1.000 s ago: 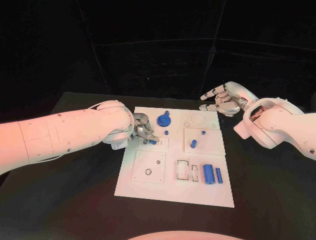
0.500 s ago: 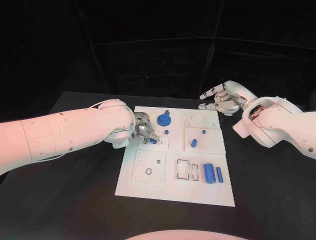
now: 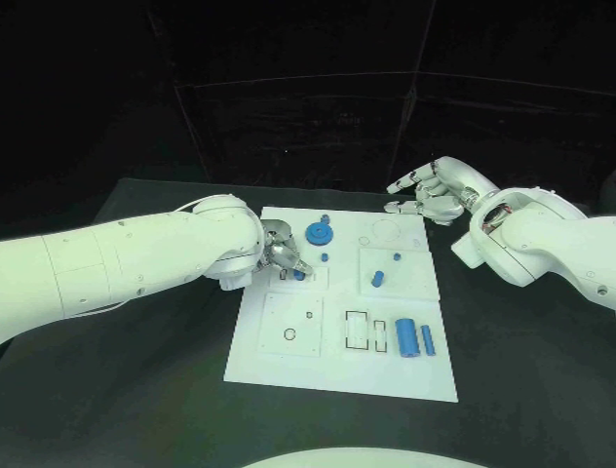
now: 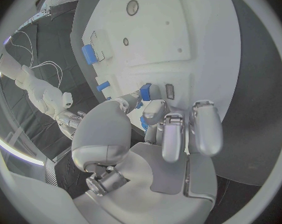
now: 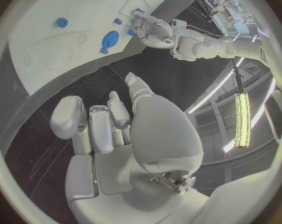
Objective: Assemble the parts on the task board
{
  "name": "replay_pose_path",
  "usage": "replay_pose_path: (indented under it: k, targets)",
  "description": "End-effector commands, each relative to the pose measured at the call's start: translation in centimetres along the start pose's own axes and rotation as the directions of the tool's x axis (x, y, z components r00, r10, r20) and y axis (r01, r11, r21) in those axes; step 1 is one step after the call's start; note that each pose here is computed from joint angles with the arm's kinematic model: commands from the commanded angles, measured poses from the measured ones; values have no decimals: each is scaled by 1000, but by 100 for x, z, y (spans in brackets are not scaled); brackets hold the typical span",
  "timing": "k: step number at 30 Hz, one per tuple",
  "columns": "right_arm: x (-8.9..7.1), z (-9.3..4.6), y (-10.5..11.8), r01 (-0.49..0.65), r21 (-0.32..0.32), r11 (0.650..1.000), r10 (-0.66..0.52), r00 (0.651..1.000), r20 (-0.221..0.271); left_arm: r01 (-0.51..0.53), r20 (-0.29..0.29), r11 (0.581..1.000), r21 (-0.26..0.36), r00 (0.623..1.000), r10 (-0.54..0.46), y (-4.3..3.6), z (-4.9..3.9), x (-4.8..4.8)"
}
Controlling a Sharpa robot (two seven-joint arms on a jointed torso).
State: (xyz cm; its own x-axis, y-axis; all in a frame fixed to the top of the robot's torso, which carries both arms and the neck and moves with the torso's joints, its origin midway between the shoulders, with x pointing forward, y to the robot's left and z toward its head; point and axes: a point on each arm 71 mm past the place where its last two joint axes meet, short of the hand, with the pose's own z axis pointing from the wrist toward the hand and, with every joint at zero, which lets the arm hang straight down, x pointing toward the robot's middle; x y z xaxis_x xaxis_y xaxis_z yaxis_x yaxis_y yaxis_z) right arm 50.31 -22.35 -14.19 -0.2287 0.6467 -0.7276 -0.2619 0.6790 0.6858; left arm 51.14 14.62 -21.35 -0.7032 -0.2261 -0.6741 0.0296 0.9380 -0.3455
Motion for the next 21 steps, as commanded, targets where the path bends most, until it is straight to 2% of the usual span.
replay_pose_path:
  k: [1, 21]
  targets:
    - [-4, 5, 12, -1, -2, 1000, 1, 1000, -3, -8, -10, 1000, 0, 1000, 8, -8, 3, 10]
    - [-5, 7, 9, -1, -1, 1000, 1, 1000, -3, 3, 7, 1000, -6, 1000, -3, 27, -10, -20]
